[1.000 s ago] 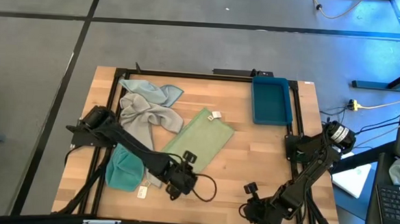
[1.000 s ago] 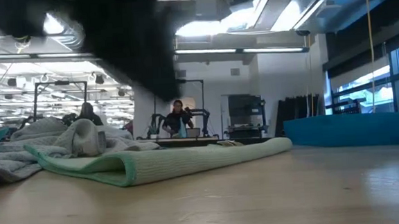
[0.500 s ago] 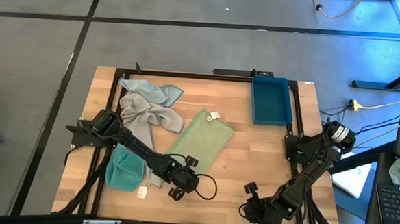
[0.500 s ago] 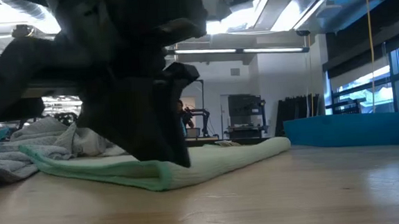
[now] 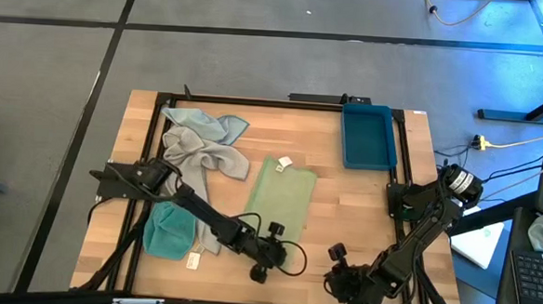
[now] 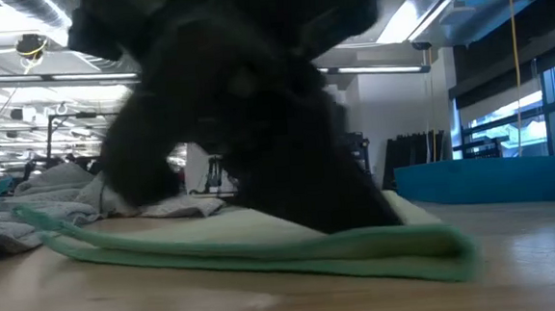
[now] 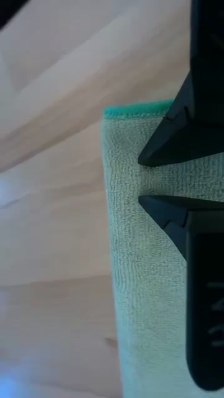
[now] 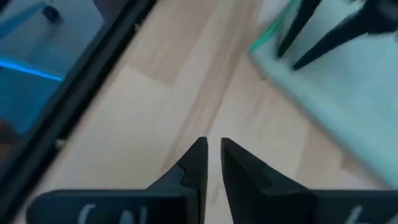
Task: Fold microfiber towels
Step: Fold the green microfiber cloth
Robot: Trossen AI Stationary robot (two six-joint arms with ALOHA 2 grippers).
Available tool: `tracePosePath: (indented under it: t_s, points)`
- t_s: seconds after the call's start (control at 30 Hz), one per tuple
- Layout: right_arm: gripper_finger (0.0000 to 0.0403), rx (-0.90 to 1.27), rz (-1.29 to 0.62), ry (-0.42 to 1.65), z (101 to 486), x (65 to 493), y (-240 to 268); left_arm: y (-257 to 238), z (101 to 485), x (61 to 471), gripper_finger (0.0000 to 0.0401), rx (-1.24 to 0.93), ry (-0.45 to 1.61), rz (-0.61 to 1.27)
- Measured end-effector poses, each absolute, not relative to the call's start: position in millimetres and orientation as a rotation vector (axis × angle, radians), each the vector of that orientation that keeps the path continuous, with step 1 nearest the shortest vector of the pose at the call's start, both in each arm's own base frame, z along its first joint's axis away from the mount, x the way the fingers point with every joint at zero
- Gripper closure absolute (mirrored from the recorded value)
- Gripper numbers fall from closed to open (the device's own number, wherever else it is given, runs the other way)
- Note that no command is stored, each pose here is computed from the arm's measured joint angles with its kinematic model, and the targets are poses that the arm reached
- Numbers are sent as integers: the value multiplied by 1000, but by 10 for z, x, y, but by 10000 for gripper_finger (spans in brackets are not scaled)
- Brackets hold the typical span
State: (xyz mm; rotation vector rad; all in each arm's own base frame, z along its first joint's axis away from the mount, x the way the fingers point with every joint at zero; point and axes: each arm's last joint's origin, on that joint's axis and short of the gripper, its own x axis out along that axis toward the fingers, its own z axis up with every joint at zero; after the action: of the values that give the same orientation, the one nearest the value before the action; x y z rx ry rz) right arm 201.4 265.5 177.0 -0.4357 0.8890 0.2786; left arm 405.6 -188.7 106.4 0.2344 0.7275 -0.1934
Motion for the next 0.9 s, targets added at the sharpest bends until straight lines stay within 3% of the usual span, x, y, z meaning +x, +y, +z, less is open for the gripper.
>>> tracePosePath:
  t_s: [0.3,0.47,0.67,0.9]
  points:
    - [295,-704,411,741,1567,2219,2793,-1913,1176,4493,319,213,634,-105]
    - [266,-919,323,771,1286,2242,2770,-1869,1206,4576,319,141,621,-69]
    - [272,-1071,276,735,1177,2303,2763,-1846,1215,4463,319,266,731,7]
    - [287,-1051,269,775,1151,2442,2647,-1830,1585,4272,319,358,783,121]
